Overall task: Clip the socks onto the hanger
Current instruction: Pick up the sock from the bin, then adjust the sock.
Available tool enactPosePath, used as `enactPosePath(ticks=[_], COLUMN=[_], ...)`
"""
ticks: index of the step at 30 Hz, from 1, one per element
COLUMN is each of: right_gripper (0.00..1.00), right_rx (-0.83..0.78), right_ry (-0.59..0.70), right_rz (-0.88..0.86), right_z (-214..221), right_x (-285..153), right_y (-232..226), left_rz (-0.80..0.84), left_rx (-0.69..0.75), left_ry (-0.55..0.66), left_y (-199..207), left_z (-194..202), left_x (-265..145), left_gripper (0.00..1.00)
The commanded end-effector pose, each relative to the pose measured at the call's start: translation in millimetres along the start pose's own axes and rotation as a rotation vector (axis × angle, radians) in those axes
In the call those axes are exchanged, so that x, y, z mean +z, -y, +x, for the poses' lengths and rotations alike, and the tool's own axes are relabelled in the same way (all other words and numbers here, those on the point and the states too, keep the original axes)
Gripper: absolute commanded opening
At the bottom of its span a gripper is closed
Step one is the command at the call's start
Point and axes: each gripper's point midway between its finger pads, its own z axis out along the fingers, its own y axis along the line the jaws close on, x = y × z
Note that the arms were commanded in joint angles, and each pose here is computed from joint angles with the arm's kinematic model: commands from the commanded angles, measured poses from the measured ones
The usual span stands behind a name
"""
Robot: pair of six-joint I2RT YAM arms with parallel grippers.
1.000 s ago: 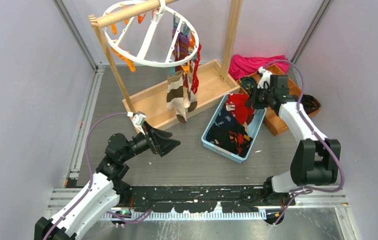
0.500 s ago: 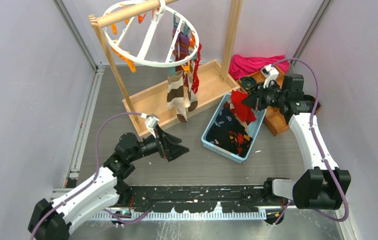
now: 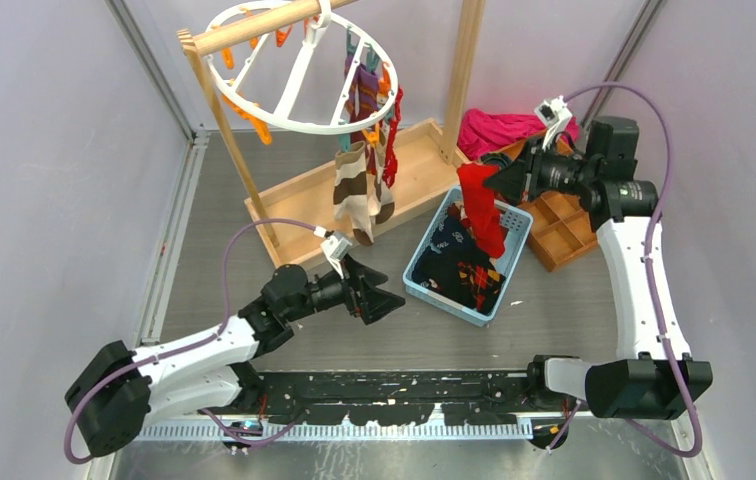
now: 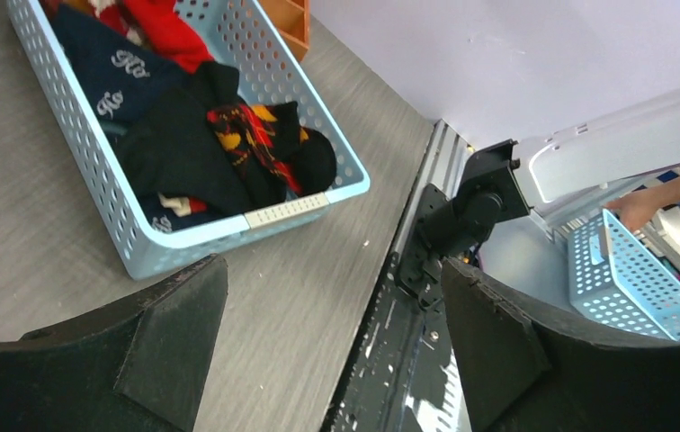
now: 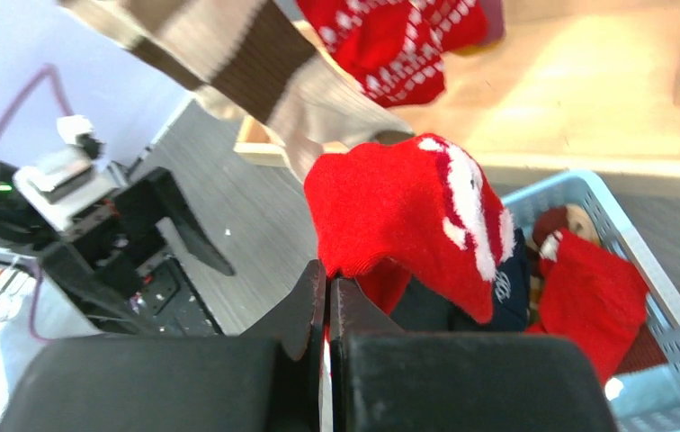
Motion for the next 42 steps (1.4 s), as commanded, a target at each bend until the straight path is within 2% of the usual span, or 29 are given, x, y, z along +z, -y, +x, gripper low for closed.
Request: enactPosePath(ticks=[1,4,7,11,18,24,30,38,42], right_gripper=[0.01,0.01,0.01,0.01,0.01,0.01,0.01,0.01,0.01], right_rx=[-0.035,-0.100,-0.220,-0.376,-0.379,-0.379,-0.394,-0.415,-0.428], right_ry=[0.034,-0.026,-0.151,-0.259,-0.291,-0.322,-0.336,-0.353,-0.369], right_rz=[-0.181,-0.260,-0.328,-0.393,-0.540,-0.578,-0.588,-0.623,-0.614], right_z=[-28.3,-10.7,30.6,72.0,84.9,93.7,101.6,114.7,122.4], right_x=[-21.4,-23.2,-17.3,-9.3,-0.1,7.0,6.9,5.3,5.0], right_y=[-59.5,-78.4,-94.6,-106.8,-126.6,-131.7,-133.7,-138.3,-135.3], left_rz=[0.101,0.144,0.167,0.181,0.176,0.174,0.111,0.166,0.213], left_rx=[0.206,0.279,0.245,0.034,-0.437,-0.577,-0.773,-0.841,-0.855], left_ry=[0.196,0.259,0.281,0.321,0.281,0.298,0.350,0.360,0.360], left_y=[24.2,31.9,39.9,48.6,49.0,58.1,37.7,40.9,45.6], left_z=[-48.8,-56.9,-63.8,-75.6,-75.1,-83.2,-84.3,-90.5,-92.2], left_x=[9.3,5.6,2.7,-0.9,7.5,20.3,30.7,46.0,50.5], left_gripper=[0.89,0.90,0.92,0.94,0.94,0.93,0.92,0.72,0.57])
